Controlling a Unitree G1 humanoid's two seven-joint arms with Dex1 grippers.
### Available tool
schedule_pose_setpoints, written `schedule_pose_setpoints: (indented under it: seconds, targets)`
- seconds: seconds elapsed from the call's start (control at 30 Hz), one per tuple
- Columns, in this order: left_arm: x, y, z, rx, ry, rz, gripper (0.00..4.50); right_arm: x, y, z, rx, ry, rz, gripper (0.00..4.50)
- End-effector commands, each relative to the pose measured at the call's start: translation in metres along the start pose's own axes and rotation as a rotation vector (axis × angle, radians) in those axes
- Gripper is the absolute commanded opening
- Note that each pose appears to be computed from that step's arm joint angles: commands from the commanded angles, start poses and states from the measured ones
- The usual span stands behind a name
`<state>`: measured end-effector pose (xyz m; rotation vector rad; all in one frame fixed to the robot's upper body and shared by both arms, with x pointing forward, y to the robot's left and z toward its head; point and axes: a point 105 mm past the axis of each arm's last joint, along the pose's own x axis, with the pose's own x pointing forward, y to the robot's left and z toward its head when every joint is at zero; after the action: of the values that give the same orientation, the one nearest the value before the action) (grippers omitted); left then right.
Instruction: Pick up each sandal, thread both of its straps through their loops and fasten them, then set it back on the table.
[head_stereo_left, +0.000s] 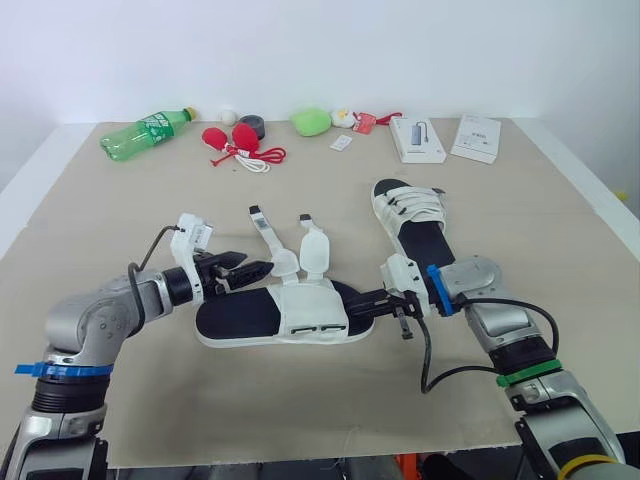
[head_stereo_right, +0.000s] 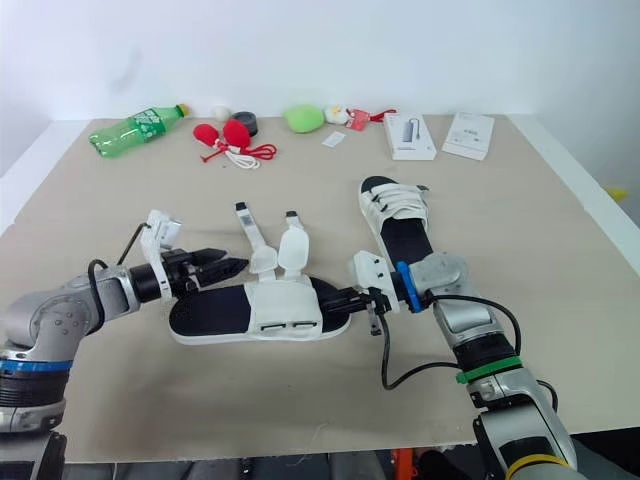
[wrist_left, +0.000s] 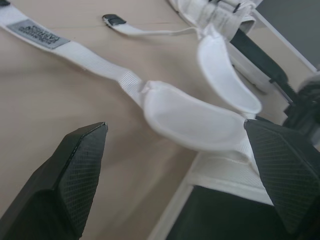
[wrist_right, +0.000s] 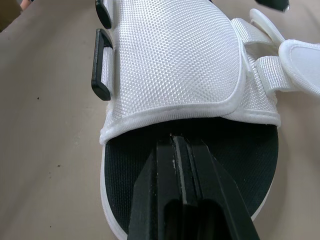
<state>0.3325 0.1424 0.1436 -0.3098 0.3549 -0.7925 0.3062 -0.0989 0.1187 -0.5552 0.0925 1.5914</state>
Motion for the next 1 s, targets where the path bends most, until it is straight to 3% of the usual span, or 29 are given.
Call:
schedule_pose_setpoints:
  seconds: [0.03, 0.47, 1.0]
  targets:
    - [0.001, 0.007, 0.016, -0.091, -0.052, 0.031, 4.5, 0.002, 0.001, 0.002, -0.023, 0.005, 0.008, 0.18]
    - [0.033, 0.019, 0.025, -0.455, -0.038, -0.006, 4.5, 0.001, -0.002, 0.003, -0.031, 0.006, -0.01, 0.18]
    - [0.088, 0.04, 0.036, -0.481, -0.055, 0.068, 4.5, -0.002, -0.003, 0.005, -0.036, 0.007, -0.046, 0.18]
